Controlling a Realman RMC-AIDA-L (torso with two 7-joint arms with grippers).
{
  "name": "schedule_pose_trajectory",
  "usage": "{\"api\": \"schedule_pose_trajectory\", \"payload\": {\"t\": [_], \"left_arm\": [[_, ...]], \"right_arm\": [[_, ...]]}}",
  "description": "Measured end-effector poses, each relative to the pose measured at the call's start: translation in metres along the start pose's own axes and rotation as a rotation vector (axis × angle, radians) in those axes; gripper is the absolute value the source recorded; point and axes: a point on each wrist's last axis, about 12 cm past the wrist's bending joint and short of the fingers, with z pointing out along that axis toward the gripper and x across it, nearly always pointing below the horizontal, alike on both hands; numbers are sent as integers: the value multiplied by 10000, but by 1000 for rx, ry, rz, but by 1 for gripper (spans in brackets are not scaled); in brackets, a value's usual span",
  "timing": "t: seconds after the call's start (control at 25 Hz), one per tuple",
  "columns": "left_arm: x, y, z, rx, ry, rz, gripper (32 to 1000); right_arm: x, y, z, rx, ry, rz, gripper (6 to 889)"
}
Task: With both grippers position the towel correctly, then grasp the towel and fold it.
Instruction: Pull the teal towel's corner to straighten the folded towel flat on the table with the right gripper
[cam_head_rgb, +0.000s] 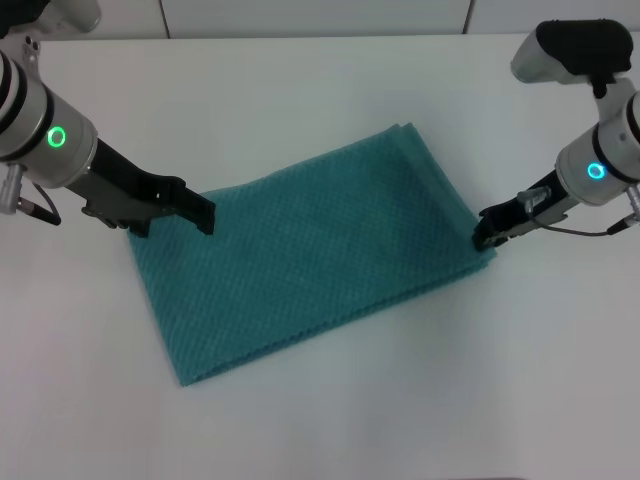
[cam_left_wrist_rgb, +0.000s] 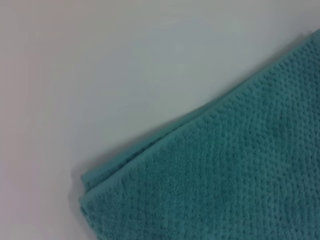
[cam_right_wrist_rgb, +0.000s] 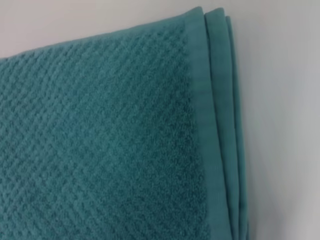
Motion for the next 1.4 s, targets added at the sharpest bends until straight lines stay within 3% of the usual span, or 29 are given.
{"api": "schedule_pose_trajectory", "payload": {"t": [0.12, 0.52, 1.4], "left_arm": [[1, 1, 1, 0, 0, 1, 854], [7, 12, 1, -1, 1, 0, 849], [43, 71, 7, -3, 3, -12, 837]], "right_arm": [[2, -18, -3, 3, -8, 1, 202], [-3, -15, -5, -23, -27, 5, 58], [136, 195, -4, -129, 57, -17, 40]]}}
